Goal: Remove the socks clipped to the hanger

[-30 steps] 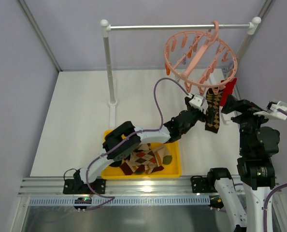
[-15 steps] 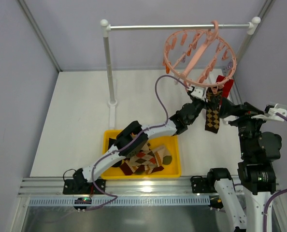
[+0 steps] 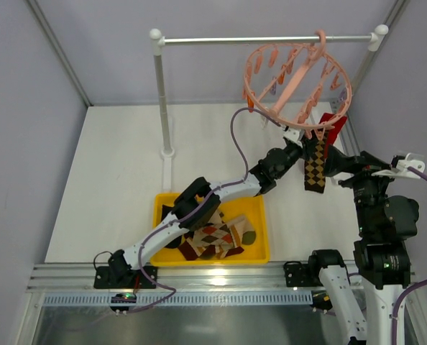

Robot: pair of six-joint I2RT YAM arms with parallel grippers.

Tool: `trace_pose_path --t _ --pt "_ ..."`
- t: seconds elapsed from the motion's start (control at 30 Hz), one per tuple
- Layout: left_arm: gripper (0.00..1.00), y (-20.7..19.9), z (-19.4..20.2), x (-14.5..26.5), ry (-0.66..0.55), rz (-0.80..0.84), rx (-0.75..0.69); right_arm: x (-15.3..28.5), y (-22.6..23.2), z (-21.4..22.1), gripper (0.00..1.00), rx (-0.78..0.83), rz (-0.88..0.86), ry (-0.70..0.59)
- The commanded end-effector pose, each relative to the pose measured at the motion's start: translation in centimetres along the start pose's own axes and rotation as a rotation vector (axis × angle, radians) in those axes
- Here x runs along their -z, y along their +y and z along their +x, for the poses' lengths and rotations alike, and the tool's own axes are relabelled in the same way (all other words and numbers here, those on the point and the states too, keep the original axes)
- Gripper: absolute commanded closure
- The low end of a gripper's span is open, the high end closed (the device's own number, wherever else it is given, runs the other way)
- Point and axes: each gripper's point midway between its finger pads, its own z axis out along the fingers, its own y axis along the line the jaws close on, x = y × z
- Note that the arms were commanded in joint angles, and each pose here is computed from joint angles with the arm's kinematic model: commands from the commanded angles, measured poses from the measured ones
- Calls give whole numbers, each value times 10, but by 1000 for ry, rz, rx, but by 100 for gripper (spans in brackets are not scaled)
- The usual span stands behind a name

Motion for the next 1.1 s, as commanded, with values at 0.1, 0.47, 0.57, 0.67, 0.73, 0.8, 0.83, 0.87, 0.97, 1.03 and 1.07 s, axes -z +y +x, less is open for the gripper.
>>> trace_pose_path --t 0.1,0.47,0.57,0.67,0.73,0.8,0.83,0.87,0.97,1.03,1.07 --pt "99 -19 -33 -8 -87 77 17 -3 0 -1 0 22 -7 -9" --pt "100 -22 -105 41 -83 64 -32 -24 13 12 0 33 -69 79" --pt "100 -17 -101 55 -27 56 -63 -32 19 16 0 24 -99 109" --pt "100 -12 -107 72 3 39 -69 -34 26 17 0 23 -131 126" --pt "100 -12 -128 79 -13 30 -66 -32 30 19 0 18 -158 136" --pt "100 -7 -124 91 19 17 -70 -31 36 21 0 5 -189 145" --pt "100 -10 -138 95 6 22 -65 -31 38 19 0 -4 -199 135" --pt "100 -8 -133 101 26 16 -67 -32 38 24 0 -8 -201 143" --pt "100 -12 -141 111 37 32 -59 -34 42 28 0 -26 -225 159" --pt "100 -15 -139 115 65 49 -49 -38 47 36 0 -52 -247 195" --pt "100 -17 -142 117 67 58 -45 -40 48 42 0 -61 -253 211"
